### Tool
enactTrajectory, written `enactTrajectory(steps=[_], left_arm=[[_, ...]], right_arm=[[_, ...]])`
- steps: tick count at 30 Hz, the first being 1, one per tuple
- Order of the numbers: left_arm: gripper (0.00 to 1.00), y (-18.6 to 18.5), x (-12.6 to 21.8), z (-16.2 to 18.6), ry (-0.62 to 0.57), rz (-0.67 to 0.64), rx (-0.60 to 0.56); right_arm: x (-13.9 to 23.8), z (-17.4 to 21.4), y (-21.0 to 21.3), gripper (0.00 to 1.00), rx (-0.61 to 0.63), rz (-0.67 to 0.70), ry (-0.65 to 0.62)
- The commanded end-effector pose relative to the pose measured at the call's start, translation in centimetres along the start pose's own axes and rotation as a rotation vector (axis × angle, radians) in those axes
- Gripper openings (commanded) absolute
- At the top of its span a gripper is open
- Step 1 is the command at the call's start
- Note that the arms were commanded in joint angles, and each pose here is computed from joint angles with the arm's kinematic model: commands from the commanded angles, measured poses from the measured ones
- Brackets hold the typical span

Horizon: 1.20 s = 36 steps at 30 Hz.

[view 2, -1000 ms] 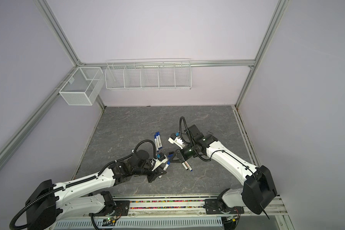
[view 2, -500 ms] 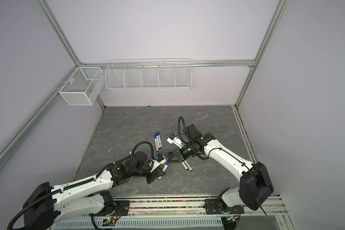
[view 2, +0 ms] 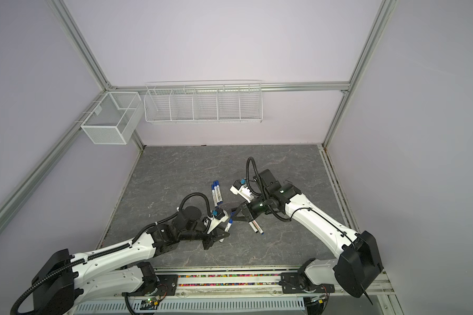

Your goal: Insert the pens into the pen caps

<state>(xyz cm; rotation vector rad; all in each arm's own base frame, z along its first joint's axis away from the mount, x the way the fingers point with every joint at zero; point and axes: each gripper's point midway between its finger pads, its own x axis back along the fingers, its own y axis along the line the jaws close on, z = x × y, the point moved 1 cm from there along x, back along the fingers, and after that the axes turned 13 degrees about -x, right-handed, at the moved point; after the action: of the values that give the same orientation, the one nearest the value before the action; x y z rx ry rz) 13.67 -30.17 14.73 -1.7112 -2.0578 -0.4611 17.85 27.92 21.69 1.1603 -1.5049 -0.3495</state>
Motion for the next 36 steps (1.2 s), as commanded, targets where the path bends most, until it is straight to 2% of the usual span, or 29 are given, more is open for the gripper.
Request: enactTrajectory(steps=[1, 6, 10, 17, 28, 36], left_arm=[[0.00, 0.5, 0.4, -4.3, -0.139, -0.020, -0.102], [0.00, 0.5, 0.3, -4.1, -0.129, -0.020, -0.111], [0.00, 0.5, 0.3, -3.8, -0.123, -0.025, -0.112], [0.00, 0.6, 0.5, -4.0, -0.135, -0.036, -0.114], [0.00, 0.9, 0.4, -4.2, -0.140, -0.046, -0.113], [0.00, 0.9, 0.3, -4.4, -0.141, -0.043, -0.112]], right_arm=[[1.0, -0.7, 1.5, 0.20, 0.045, 0.021, -0.040], [3.1, -2.4, 2.4, 0.32, 0.090, 0.082, -0.141], [4.5, -3.2, 2.8, 0.36, 0.112, 0.120, -0.200], [4.2, -3.1, 1.7, 0.37, 0.078, 0.163, -0.185], [2.6, -1.6, 0.9, 0.39, 0.037, 0.142, -0.125], [1.9, -1.7, 0.3, 0.32, 0.024, 0.140, -0.121]])
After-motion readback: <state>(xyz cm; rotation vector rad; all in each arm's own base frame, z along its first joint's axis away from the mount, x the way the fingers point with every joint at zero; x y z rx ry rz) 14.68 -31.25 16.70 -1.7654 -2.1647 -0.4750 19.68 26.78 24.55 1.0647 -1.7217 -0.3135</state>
